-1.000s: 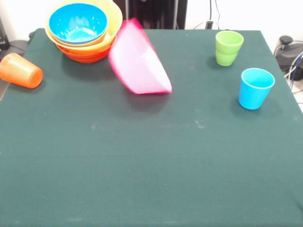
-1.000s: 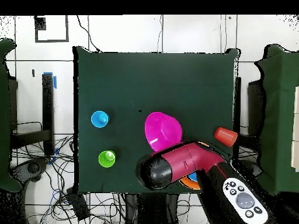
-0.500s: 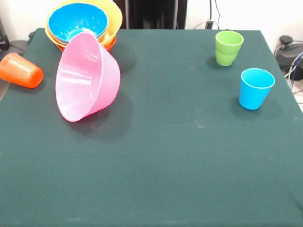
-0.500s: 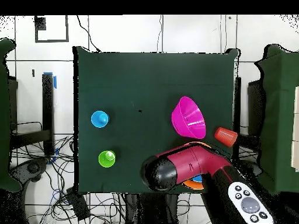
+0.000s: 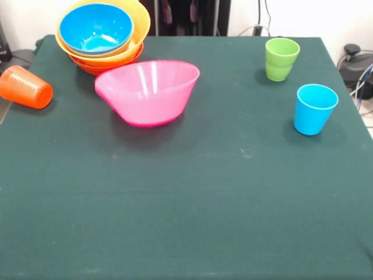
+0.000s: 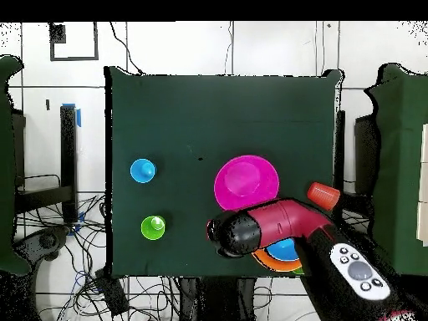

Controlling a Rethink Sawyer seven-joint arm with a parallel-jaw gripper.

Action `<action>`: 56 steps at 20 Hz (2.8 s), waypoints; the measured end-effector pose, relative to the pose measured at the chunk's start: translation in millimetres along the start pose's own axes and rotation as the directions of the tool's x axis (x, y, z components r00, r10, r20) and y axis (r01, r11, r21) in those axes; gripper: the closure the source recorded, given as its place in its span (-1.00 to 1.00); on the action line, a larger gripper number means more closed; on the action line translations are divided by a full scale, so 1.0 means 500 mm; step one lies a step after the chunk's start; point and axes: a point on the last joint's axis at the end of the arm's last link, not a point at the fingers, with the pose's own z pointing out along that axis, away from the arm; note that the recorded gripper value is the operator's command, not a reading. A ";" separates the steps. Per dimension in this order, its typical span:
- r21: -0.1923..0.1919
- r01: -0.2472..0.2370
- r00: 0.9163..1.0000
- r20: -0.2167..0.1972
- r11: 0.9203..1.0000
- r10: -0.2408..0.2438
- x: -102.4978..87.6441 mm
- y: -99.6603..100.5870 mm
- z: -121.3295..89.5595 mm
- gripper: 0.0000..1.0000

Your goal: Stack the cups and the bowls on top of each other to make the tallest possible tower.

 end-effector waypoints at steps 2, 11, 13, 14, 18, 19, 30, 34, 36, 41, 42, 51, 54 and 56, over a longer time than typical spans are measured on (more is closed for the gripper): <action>-0.031 -0.010 1.000 0.028 0.999 0.011 -0.029 0.000 0.039 -1.00; 0.030 0.078 0.989 0.126 0.996 -0.081 -0.091 0.056 0.188 -1.00; 0.042 0.093 0.986 0.135 0.995 -0.098 -0.094 0.076 0.209 -1.00; 0.045 0.096 0.985 0.138 0.994 -0.101 -0.095 0.081 0.214 -1.00; 0.064 0.105 0.983 0.142 0.992 -0.113 -0.084 0.097 0.236 -1.00; 0.074 0.100 0.984 0.143 0.992 -0.110 -0.076 0.093 0.242 -1.00; 0.055 -0.071 0.989 0.133 0.996 0.063 -0.084 0.026 0.214 -1.00; 0.051 -0.171 0.981 0.104 0.984 0.165 -0.098 -0.012 0.168 -1.00; 0.061 -0.205 0.976 0.081 0.977 0.200 -0.100 -0.027 0.141 -1.00; 0.078 -0.231 0.973 0.038 0.970 0.229 -0.100 -0.029 0.112 -1.00; 0.082 -0.236 0.972 0.029 0.968 0.234 -0.100 -0.031 0.106 -1.00; 0.089 -0.260 0.965 -0.003 0.961 0.262 -0.107 -0.034 0.090 -1.00; 0.089 -0.261 0.965 0.000 0.961 0.262 -0.108 -0.035 0.088 -1.00; 0.090 -0.262 0.965 0.002 0.961 0.263 -0.109 -0.034 0.085 -1.00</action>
